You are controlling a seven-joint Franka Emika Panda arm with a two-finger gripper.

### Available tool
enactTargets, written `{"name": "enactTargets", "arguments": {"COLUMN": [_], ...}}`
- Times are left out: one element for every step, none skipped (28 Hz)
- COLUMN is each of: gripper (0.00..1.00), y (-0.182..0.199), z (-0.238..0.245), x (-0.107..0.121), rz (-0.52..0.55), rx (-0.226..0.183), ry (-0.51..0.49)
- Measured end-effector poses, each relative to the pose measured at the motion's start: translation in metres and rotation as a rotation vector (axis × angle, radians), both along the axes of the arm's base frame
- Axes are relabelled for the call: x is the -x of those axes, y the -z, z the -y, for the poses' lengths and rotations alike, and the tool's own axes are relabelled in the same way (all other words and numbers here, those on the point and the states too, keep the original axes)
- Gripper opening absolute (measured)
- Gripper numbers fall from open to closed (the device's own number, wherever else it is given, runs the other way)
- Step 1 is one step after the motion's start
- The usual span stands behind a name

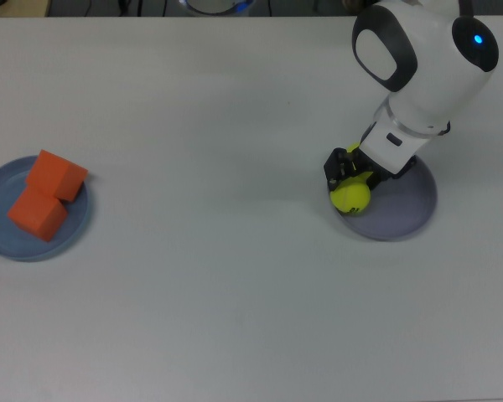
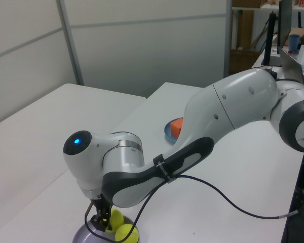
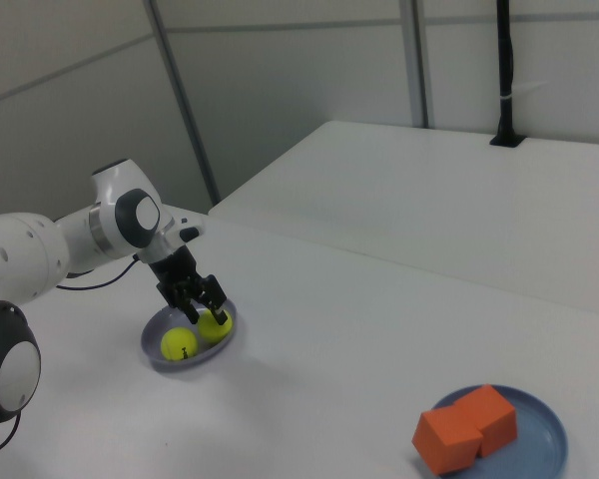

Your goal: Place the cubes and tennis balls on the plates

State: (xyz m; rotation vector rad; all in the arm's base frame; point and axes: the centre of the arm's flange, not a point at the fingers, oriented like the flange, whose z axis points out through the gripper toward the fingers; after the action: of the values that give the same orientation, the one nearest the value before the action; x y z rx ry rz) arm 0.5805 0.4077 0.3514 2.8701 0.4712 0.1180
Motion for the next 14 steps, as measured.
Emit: {"name": "enactTargets", "arguments": {"gripper": [0.84,0.87,0.91,0.94,1.00,1.00,1.00,1.00,1.00,1.00,1.00,1.00,1.00,1.00], "y": [-0.002,-0.005,-0.008,-0.013,-0.022,-0.029,-0.039,-0.050,-0.063,-0.085,-0.100,-0.116,-0.132,-0.148], "z": [-0.001,-0.001,-0.002,-0.002,-0.003,-0.003,-0.003,-0.003,-0.002,0.001,0.005,0.011,0.019,0.029], "x": [0.000,0.000,0.000,-0.001,-0.001,-0.001,-0.001,-0.001,-0.001,-0.001,0.000,0.001,0.002,0.002], "rz": [0.002,0.006,0.011,0.017,0.025,0.033,0.044,0.058,0.074,0.099,0.113,0.122,0.130,0.138], "rx": [-0.002,-0.005,-0.009,-0.014,-0.025,-0.034,-0.044,-0.053,-0.063,-0.076,-0.080,-0.077,-0.071,-0.065], "ry": [-0.001,-0.001,-0.001,0.000,0.002,0.004,0.007,0.009,0.011,0.014,0.018,0.020,0.023,0.024]}}
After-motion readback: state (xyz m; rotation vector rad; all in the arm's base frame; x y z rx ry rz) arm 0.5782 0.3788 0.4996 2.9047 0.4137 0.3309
